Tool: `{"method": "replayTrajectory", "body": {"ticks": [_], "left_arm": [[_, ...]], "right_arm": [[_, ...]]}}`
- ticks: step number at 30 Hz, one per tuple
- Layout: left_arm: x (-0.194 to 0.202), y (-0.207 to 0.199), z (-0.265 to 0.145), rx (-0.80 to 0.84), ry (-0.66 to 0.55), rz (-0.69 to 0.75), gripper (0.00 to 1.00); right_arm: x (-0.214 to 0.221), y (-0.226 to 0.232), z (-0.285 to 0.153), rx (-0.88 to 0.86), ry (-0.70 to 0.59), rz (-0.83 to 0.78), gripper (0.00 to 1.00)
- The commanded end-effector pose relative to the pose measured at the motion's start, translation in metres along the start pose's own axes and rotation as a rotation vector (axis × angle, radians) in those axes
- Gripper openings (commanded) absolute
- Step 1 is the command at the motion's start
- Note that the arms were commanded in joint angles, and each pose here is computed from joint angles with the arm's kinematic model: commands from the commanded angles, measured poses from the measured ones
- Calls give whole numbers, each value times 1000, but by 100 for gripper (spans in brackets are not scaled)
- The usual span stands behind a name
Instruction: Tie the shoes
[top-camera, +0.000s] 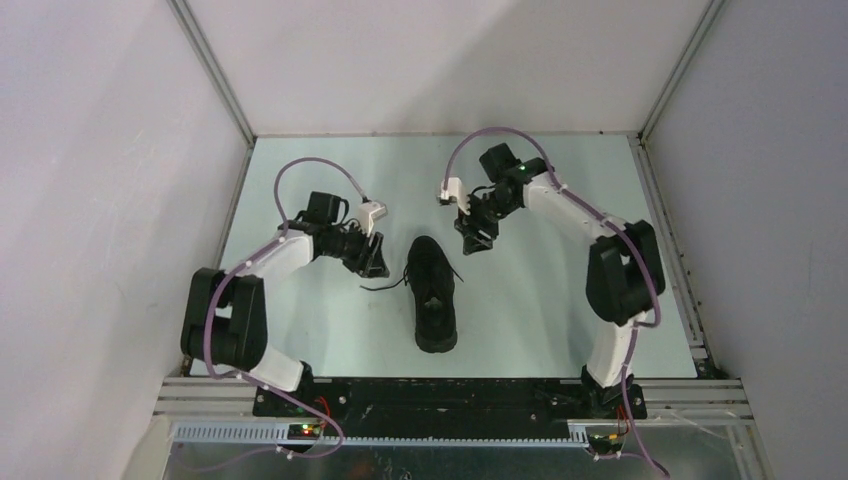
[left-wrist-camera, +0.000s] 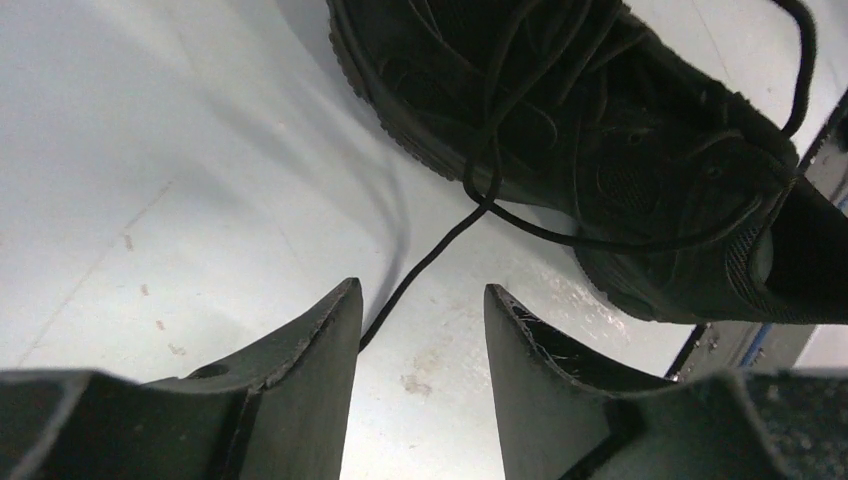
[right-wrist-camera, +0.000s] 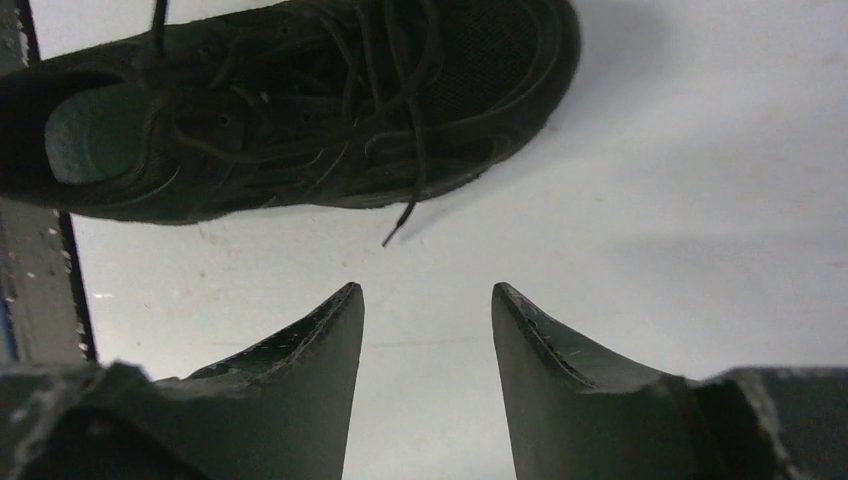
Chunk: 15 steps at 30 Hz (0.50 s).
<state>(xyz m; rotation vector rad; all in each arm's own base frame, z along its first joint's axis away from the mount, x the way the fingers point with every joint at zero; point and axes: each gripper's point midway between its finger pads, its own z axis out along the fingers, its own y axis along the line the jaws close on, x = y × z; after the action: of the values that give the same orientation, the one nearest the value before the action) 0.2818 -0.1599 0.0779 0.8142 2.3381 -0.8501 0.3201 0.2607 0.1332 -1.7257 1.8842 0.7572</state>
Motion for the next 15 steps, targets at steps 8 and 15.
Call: {"method": "replayTrajectory", "body": {"ticks": [8, 15], "left_arm": [[-16, -14, 21, 170, 68, 56, 60], [1, -23, 37, 262, 209, 35, 58]], "right_arm": [[8, -12, 60, -189, -80, 244, 63], [7, -7, 74, -267, -63, 296, 62]]}}
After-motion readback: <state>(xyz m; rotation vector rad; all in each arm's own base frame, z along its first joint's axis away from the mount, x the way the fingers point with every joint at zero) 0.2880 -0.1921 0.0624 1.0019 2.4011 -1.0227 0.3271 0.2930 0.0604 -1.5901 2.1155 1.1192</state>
